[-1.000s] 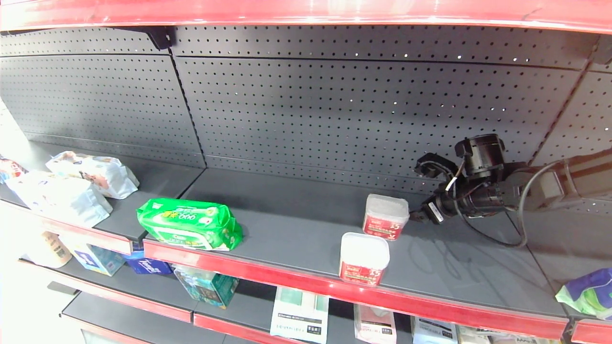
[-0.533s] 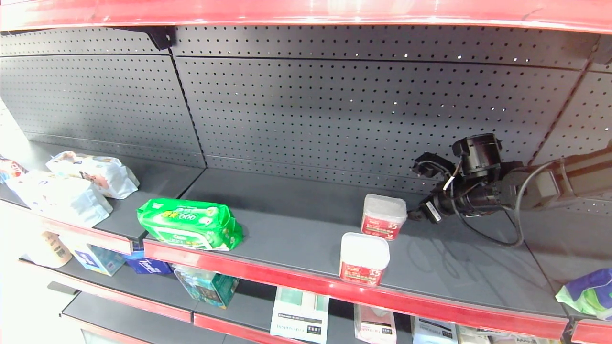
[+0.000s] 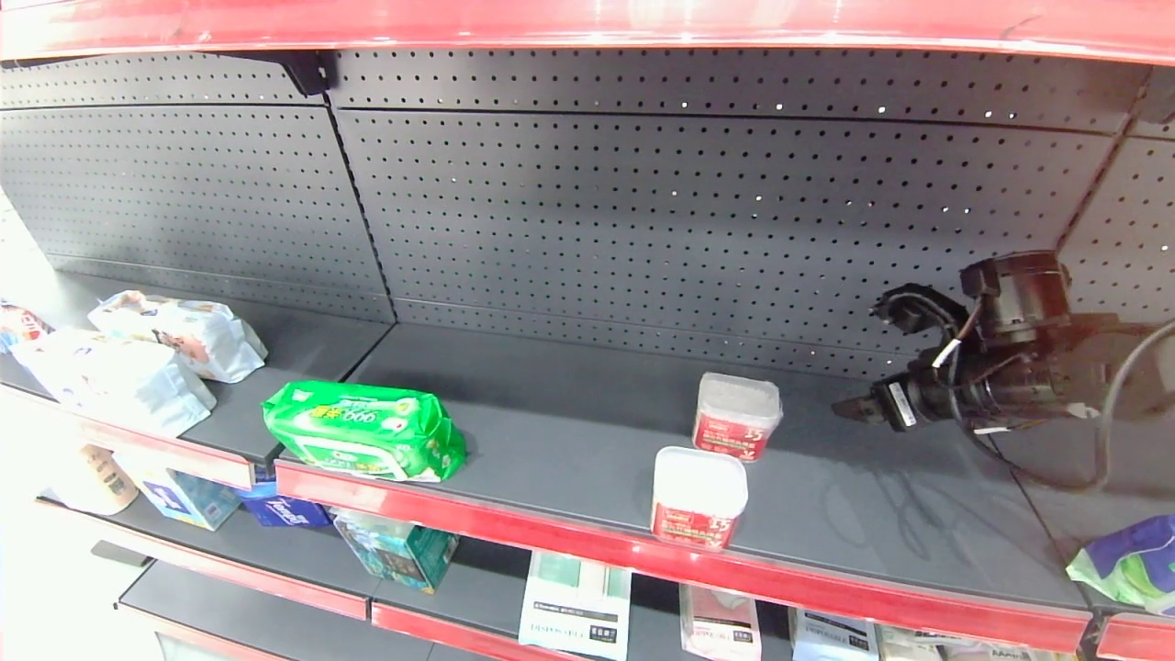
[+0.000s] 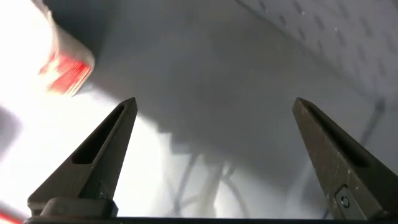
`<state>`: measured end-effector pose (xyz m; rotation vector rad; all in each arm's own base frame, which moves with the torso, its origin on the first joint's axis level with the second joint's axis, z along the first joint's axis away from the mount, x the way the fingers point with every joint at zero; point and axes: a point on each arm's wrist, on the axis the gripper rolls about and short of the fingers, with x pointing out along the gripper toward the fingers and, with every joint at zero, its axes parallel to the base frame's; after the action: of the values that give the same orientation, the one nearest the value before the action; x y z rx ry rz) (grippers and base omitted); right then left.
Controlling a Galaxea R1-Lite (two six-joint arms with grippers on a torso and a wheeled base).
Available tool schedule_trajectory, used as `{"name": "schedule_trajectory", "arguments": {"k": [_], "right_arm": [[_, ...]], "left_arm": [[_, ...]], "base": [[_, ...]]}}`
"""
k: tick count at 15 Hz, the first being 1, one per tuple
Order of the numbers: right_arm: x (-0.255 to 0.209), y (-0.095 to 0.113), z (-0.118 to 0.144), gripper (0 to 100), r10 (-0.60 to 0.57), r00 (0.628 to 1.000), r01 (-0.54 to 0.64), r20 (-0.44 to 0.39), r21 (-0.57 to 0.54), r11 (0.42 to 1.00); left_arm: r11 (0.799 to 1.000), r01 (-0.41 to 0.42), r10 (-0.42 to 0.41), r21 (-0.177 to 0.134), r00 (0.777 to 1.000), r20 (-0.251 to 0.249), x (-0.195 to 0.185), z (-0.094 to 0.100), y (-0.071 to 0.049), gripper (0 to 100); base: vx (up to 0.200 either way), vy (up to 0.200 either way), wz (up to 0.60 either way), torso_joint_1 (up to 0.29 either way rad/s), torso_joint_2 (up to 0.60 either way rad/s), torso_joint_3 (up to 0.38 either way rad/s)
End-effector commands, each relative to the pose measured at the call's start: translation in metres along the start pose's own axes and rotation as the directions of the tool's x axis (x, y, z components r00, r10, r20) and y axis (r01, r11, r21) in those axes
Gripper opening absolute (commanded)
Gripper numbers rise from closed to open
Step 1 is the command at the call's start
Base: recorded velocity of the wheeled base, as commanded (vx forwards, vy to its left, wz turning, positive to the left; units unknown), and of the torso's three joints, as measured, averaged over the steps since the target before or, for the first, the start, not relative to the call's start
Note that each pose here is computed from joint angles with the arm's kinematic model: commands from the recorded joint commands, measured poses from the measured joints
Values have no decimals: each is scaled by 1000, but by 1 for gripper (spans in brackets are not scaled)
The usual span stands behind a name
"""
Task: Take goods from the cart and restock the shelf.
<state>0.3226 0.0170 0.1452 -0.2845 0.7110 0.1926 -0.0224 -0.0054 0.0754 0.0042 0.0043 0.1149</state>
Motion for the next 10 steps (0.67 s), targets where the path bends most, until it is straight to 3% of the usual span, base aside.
{"name": "schedule_trajectory", "arguments": {"k": [1, 3, 5, 9, 10], "right_arm": [[-77, 4, -27, 100, -72, 995, 55, 69, 225, 973], [-138, 19, -61, 100, -148, 976, 79, 157, 377, 923], [-193, 35, -110, 100, -222, 931, 107, 292, 363, 926], [-243, 71, -203, 100, -273, 755, 102, 596, 304, 947], [-245, 80, -230, 100, -303, 684, 121, 663, 306, 944]], "left_arm": [[1000, 0, 0, 0, 1000, -1, 0, 0, 0, 100], [1000, 0, 0, 0, 1000, 1, 0, 0, 0, 100], [1000, 0, 0, 0, 1000, -1, 0, 0, 0, 100], [1000, 0, 0, 0, 1000, -1, 0, 0, 0, 100], [1000, -2, 2, 0, 1000, -1, 0, 0, 0, 100]], "base": [[0, 0, 0, 0, 0, 0], [0, 0, 0, 0, 0, 0], [0, 0, 0, 0, 0, 0], [0, 0, 0, 0, 0, 0], [0, 0, 0, 0, 0, 0]]}}
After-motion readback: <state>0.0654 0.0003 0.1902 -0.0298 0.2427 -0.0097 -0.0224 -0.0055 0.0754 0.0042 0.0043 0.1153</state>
